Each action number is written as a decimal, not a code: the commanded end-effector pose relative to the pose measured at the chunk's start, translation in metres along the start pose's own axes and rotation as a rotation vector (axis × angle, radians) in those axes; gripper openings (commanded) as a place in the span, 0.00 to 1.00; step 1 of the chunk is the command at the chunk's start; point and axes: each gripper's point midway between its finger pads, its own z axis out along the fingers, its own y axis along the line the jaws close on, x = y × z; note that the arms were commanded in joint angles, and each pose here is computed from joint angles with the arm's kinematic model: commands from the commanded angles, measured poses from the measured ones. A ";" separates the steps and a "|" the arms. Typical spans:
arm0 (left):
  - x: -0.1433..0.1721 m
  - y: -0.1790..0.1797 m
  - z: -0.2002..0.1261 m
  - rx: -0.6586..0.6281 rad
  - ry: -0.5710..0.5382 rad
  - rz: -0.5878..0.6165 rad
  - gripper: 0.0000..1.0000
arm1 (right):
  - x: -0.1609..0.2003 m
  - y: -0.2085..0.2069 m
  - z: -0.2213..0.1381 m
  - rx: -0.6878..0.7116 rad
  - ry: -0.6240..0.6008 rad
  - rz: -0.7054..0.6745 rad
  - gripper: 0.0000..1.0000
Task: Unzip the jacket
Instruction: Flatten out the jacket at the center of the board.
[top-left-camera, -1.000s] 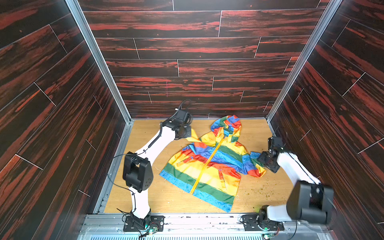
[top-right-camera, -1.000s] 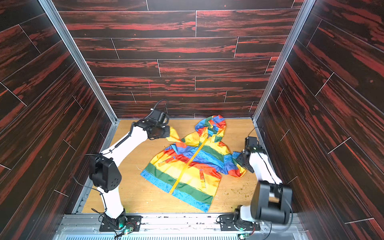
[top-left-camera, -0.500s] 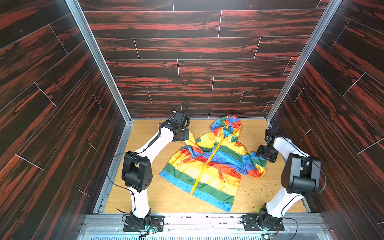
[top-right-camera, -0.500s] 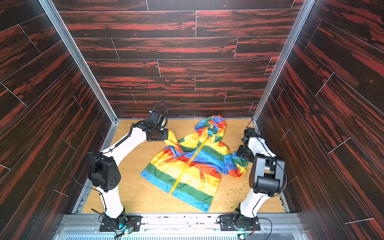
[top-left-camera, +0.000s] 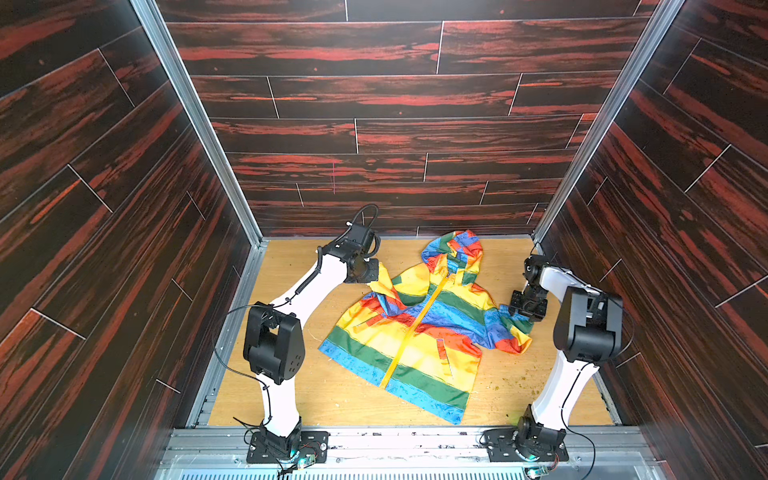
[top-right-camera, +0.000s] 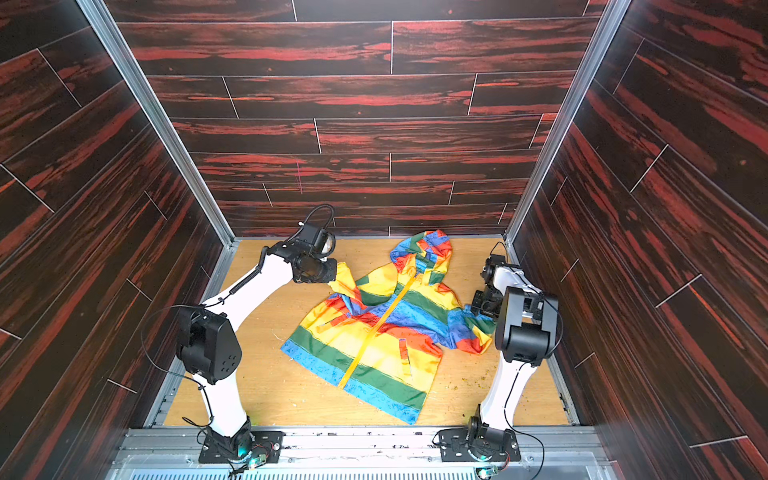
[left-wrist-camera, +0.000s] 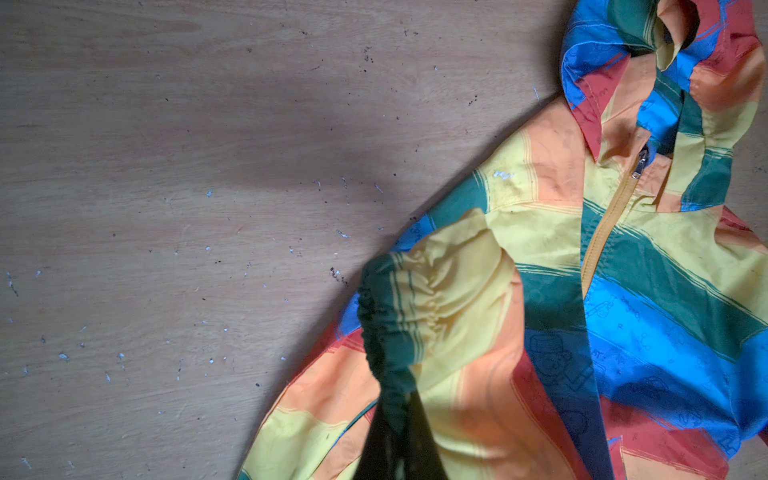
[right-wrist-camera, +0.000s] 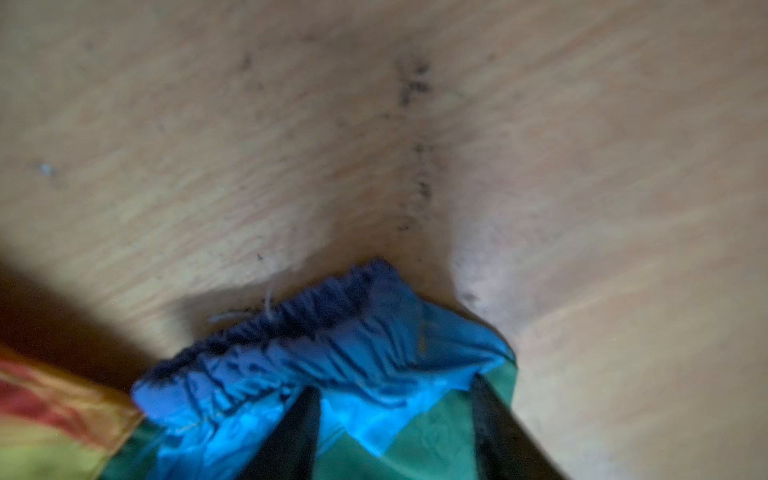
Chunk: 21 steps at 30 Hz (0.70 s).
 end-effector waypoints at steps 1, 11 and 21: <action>-0.007 0.003 -0.022 -0.009 -0.033 0.006 0.00 | 0.008 0.007 0.012 -0.041 0.063 -0.003 0.43; -0.035 0.057 -0.067 -0.133 -0.155 -0.090 0.00 | -0.004 -0.017 -0.020 -0.023 -0.072 0.113 0.00; -0.062 0.137 -0.128 -0.263 -0.308 -0.235 0.00 | -0.002 -0.078 -0.080 0.059 -0.293 0.355 0.00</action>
